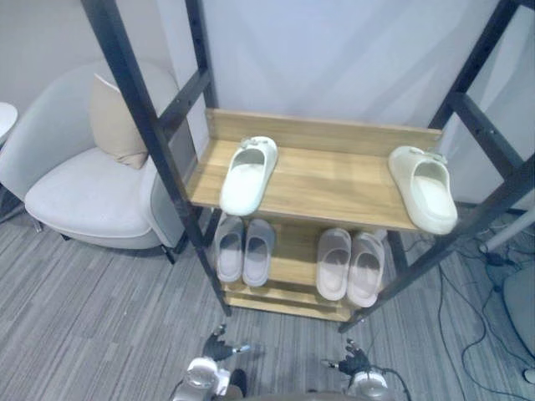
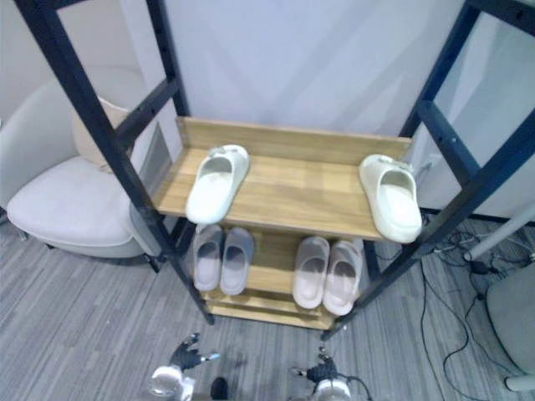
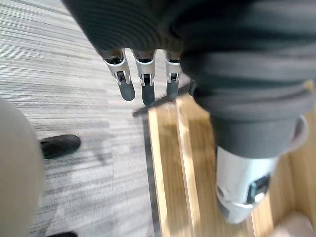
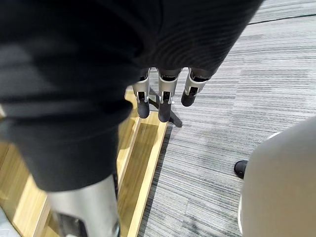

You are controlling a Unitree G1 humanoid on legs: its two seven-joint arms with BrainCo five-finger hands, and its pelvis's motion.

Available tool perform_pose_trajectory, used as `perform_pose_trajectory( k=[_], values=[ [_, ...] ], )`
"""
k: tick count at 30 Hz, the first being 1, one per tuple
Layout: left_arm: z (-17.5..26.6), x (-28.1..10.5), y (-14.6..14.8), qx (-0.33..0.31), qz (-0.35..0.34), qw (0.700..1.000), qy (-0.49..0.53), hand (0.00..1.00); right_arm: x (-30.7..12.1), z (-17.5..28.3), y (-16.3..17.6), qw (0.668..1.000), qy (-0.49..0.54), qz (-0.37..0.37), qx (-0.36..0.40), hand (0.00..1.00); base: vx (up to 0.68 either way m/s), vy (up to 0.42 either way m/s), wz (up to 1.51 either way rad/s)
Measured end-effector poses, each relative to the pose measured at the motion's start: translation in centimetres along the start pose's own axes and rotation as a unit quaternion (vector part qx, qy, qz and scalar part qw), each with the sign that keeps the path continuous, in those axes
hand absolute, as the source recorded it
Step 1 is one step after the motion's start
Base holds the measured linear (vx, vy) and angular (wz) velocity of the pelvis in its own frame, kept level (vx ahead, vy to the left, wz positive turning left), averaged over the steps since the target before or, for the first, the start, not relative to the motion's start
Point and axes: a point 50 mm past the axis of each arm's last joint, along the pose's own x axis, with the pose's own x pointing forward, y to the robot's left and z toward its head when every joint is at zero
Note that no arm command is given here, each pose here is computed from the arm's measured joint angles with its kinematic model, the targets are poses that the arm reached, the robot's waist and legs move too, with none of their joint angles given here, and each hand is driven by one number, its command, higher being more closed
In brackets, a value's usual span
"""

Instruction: Organize the slippers on the shoe rack

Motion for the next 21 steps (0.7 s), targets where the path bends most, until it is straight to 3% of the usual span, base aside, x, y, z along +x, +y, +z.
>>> perform_pose_trajectory(
  k=[3, 8, 15, 21],
  values=[
    [5.1, -1.1, -2.6, 0.042, -0.078, 0.988, -0.13, 0.0, 0.1, -0.2, -0.1, 1.0, 0.009, 0.0, 0.003, 0.0, -0.02, 0.021, 0.01],
    [10.3, -3.4, -5.6, 0.049, -0.173, 0.95, -0.256, 0.0, 0.2, -0.3, -0.4, 1.0, 0.012, -0.003, 0.001, 0.0, 0.03, 0.001, -0.01],
    [12.0, -4.2, -7.7, 0.066, -0.221, 0.93, -0.287, 0.0, 0.2, -0.5, -0.6, 1.0, 0.016, -0.01, -0.005, 0.0, 0.07, -0.03, 0.02],
    [17.8, -6.6, -7.7, 0.032, -0.239, 0.881, -0.406, 0.0, 0.2, -0.3, -0.4, 1.0, 0.008, -0.01, -0.02, 0.0, 0.0, -0.022, -0.06]
  ],
)
